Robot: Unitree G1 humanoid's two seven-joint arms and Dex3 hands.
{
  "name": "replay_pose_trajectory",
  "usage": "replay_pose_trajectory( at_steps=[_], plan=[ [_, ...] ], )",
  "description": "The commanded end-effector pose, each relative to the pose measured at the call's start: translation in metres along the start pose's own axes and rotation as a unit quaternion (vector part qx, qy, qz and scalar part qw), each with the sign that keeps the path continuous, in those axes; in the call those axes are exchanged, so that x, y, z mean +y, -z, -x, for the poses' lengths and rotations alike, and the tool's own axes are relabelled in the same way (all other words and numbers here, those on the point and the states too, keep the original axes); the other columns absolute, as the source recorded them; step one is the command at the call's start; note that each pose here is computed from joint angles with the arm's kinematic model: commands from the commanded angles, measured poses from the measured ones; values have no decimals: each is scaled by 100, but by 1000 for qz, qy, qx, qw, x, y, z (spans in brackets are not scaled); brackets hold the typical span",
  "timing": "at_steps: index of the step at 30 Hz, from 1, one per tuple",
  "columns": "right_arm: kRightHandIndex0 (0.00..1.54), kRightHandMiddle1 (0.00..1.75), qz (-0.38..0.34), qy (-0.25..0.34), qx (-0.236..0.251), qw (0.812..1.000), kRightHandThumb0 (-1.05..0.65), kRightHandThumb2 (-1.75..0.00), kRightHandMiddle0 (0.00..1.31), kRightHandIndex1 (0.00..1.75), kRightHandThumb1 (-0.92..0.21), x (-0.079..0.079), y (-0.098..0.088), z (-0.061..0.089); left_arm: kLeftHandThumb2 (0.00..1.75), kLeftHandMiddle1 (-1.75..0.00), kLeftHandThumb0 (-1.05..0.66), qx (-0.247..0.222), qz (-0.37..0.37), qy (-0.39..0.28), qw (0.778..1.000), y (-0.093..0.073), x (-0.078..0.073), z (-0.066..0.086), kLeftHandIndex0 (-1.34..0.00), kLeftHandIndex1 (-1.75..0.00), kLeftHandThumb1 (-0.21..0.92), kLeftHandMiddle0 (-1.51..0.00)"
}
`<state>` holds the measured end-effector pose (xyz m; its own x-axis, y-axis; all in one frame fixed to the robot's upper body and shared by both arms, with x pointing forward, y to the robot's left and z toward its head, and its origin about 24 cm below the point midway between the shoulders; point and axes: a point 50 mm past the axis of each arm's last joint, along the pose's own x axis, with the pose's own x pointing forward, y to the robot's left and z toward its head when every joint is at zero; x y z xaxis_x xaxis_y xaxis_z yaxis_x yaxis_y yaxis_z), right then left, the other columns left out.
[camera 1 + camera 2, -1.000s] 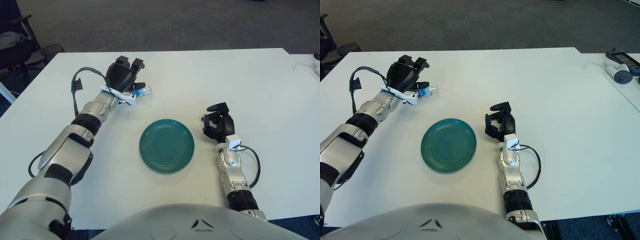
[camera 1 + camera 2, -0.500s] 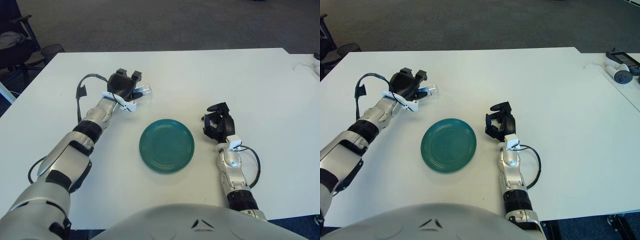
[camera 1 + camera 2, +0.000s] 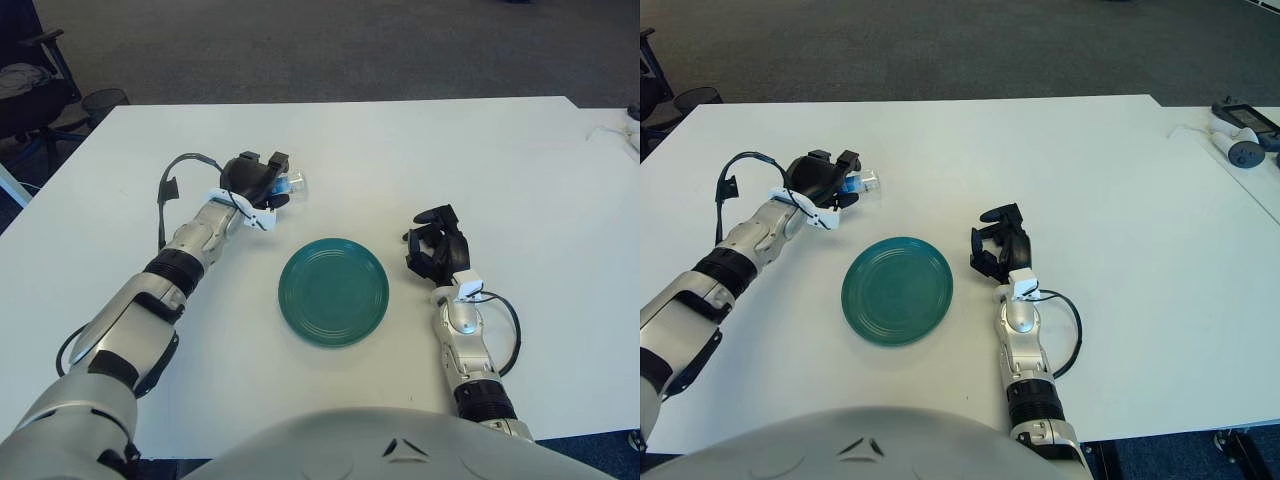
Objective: Put the bottle into the plate.
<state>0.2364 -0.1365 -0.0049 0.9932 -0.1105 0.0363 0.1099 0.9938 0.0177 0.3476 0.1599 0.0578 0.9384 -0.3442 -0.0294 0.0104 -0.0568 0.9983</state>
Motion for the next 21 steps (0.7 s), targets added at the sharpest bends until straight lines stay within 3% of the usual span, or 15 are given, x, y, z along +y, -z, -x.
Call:
replay_pose_trajectory(
  at_steps=[1, 21],
  plan=[
    [42, 175, 13, 6, 125, 992, 0, -79, 29, 147, -68, -4, 42, 29, 118, -173, -102, 8, 5, 14, 1000, 4, -4, 4, -4, -121, 92, -59],
    [40, 175, 8, 9, 125, 992, 0, -77, 30, 147, -69, -6, 44, 31, 120, -175, -105, 13, 16, 44, 999, -1, -18, 5, -4, -120, 92, -63]
  ],
)
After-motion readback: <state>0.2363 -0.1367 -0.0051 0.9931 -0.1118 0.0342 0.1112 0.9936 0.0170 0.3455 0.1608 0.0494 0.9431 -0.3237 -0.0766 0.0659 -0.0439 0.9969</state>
